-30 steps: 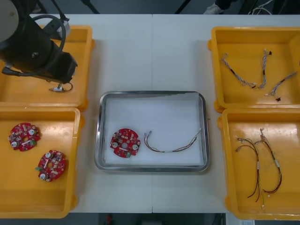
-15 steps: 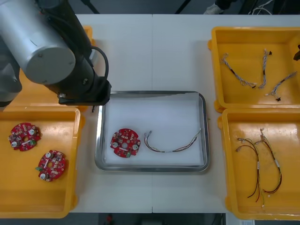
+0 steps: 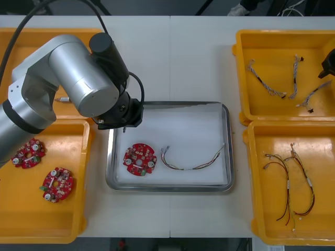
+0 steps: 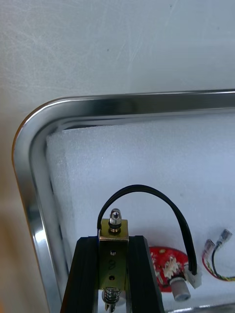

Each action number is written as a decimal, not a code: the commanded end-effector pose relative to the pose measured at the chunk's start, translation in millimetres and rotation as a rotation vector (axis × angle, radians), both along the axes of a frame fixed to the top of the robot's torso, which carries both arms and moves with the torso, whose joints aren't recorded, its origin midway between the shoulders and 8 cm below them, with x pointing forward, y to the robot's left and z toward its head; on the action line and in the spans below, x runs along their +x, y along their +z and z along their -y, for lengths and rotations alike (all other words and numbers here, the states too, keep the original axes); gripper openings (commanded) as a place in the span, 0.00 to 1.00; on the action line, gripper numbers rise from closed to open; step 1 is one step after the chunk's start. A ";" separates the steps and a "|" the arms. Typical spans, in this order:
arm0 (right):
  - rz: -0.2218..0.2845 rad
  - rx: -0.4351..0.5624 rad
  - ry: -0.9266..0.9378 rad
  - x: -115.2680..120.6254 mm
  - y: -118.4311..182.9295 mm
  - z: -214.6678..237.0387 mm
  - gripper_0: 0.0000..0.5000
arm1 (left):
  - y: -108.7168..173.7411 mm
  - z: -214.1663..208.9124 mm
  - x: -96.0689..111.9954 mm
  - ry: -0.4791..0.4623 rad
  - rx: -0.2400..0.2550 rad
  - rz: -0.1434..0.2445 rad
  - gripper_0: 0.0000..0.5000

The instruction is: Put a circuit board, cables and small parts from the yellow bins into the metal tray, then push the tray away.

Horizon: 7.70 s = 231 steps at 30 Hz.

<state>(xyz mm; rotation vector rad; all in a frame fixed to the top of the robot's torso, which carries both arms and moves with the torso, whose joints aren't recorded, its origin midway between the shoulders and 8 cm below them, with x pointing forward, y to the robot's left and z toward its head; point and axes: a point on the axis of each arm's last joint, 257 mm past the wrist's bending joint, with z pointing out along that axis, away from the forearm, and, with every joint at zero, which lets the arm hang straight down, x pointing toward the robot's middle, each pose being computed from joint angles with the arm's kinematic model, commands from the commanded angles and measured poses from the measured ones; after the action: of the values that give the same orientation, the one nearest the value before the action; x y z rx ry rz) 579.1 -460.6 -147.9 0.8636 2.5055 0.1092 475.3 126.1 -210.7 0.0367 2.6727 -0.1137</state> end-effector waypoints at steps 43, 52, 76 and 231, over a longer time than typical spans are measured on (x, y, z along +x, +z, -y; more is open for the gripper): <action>0.067 0.201 -0.183 39.5 -56.0 -31.1 1.00 | 41.1 -10.7 -7.2 -0.005 0.047 0.035 1.00; 0.042 0.221 -0.209 33.6 -65.0 -34.4 0.10 | 97.1 -71.1 -3.7 -0.059 0.101 0.022 1.00; 0.035 0.076 -0.108 21.5 24.8 -25.7 0.00 | 150.7 -204.8 97.4 -0.021 0.112 0.078 1.00; 0.219 -0.638 1.170 -84.5 85.9 -279.0 0.93 | 137.2 -165.6 67.3 0.048 0.164 0.103 0.00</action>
<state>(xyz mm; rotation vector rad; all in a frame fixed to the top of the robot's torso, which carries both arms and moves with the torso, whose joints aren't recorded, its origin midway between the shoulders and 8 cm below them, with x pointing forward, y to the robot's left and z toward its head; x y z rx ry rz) 494.9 -154.1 -74.6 -0.9923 2.2514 -0.2215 560.0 289.2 -79.1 0.2294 2.5689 0.1475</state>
